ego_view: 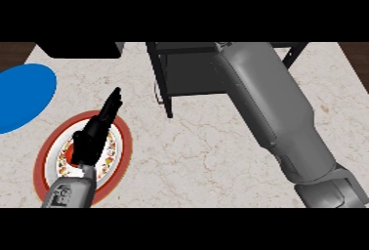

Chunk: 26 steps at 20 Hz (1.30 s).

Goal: Pick the cupcake from the tray and place it in the tiered shelf

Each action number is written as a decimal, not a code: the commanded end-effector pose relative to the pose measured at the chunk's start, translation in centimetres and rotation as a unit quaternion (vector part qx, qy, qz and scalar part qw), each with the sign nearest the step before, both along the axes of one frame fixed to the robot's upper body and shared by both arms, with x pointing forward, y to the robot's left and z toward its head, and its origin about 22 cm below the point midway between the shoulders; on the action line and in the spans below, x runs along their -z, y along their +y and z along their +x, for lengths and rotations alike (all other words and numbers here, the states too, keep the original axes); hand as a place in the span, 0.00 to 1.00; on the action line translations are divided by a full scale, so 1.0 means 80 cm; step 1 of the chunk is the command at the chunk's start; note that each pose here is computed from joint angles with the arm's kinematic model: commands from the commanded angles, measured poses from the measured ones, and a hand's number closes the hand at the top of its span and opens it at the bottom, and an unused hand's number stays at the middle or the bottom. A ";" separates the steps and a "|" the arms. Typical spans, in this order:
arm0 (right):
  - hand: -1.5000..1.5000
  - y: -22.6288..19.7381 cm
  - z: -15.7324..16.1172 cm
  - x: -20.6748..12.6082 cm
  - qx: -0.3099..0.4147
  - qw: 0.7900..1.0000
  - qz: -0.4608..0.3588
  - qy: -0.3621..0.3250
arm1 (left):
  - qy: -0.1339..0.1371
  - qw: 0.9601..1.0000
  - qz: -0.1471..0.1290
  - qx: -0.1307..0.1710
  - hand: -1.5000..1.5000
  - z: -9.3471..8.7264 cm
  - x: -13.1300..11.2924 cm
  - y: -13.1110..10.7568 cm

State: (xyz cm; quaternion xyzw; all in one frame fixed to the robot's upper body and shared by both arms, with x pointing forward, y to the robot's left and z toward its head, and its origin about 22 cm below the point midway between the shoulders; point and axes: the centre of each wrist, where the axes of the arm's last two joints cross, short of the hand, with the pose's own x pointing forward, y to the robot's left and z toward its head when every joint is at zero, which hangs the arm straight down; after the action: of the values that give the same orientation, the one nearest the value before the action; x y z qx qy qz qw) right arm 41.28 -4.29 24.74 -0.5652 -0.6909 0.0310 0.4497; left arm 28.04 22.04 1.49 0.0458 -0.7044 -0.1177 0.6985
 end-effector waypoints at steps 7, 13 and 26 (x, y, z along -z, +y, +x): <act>0.00 0.003 -0.020 0.024 0.054 0.996 0.072 0.008 | -0.008 1.000 -0.003 0.002 0.50 0.004 -0.010 0.017; 0.00 -0.024 -0.023 0.004 0.014 0.993 0.116 -0.028 | 0.004 1.000 -0.006 0.000 0.50 -0.017 0.000 0.023; 0.00 -0.064 -0.064 -0.099 -0.020 0.954 0.259 -0.150 | 0.003 1.000 -0.005 -0.002 0.50 0.005 0.004 0.000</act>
State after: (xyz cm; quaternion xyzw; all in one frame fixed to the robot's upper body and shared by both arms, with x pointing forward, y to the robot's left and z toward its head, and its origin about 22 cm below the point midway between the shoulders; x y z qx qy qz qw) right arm 37.33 -7.32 29.93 -0.4508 -0.7388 -0.1419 0.4804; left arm 28.46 22.35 1.22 0.0480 -0.7054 -0.1156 0.6976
